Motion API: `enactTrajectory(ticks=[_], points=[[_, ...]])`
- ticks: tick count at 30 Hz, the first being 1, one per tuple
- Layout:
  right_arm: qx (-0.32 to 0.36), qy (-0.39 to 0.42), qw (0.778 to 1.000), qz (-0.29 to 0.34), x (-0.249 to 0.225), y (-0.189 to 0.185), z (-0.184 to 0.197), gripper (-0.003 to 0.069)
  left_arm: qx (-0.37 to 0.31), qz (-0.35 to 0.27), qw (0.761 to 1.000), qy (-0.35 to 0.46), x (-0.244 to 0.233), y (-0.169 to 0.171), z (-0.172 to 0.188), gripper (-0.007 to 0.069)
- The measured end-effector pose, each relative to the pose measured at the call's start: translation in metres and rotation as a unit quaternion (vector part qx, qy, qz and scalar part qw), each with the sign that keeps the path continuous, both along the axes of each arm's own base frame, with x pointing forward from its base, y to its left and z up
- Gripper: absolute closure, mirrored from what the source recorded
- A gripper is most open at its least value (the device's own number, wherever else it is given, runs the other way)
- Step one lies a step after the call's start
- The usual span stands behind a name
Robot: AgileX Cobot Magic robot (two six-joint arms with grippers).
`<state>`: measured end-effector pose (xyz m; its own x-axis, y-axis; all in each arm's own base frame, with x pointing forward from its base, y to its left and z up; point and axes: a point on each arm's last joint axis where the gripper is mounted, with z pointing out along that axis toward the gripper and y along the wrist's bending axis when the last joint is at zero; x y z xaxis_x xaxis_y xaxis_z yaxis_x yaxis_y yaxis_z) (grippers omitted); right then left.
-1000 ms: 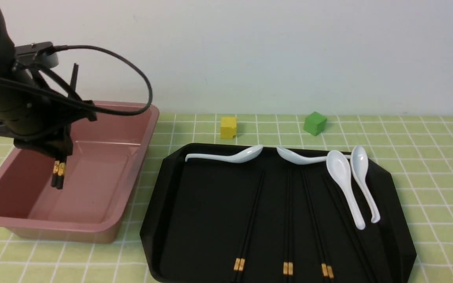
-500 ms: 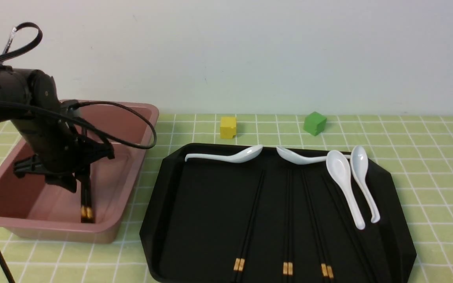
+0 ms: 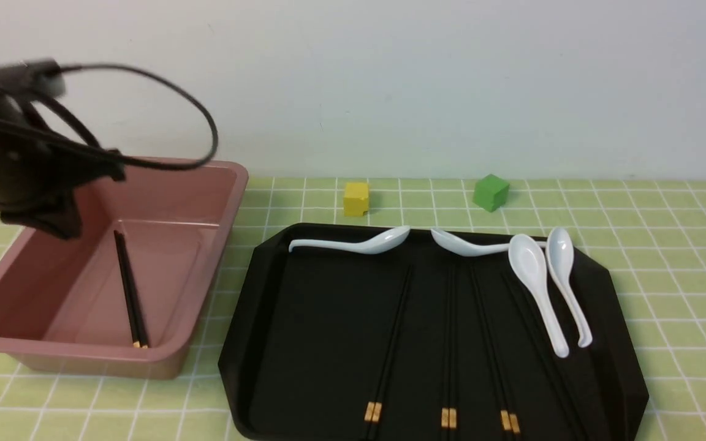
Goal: On green tablecloth take chopsticks from black tray and put them in box.
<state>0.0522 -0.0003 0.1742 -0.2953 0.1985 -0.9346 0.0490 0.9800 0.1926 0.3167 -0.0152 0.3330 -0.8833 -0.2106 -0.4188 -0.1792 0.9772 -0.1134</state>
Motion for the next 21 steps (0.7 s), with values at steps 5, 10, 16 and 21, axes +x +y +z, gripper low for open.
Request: enactTrajectory(ticks=[5, 10, 16, 21], points=[[0.000, 0.000, 1.000, 0.000, 0.000, 0.000, 0.000, 0.0419, -0.007, -0.012, 0.998, -0.060, -0.070, 0.002, 0.033, 0.0638], [0.000, 0.000, 1.000, 0.000, 0.000, 0.000, 0.000, 0.0419, -0.060, -0.017, 0.977, -0.204, -0.163, -0.001, 0.020, 0.0638], [0.000, 0.000, 1.000, 0.000, 0.000, 0.000, 0.000, 0.0419, -0.103, -0.020, 0.925, -0.366, -0.244, -0.002, -0.030, 0.0638], [0.000, 0.000, 1.000, 0.000, 0.000, 0.000, 0.000, 0.0419, -0.114, -0.019, 0.900, -0.421, -0.271, -0.001, -0.055, 0.0638]])
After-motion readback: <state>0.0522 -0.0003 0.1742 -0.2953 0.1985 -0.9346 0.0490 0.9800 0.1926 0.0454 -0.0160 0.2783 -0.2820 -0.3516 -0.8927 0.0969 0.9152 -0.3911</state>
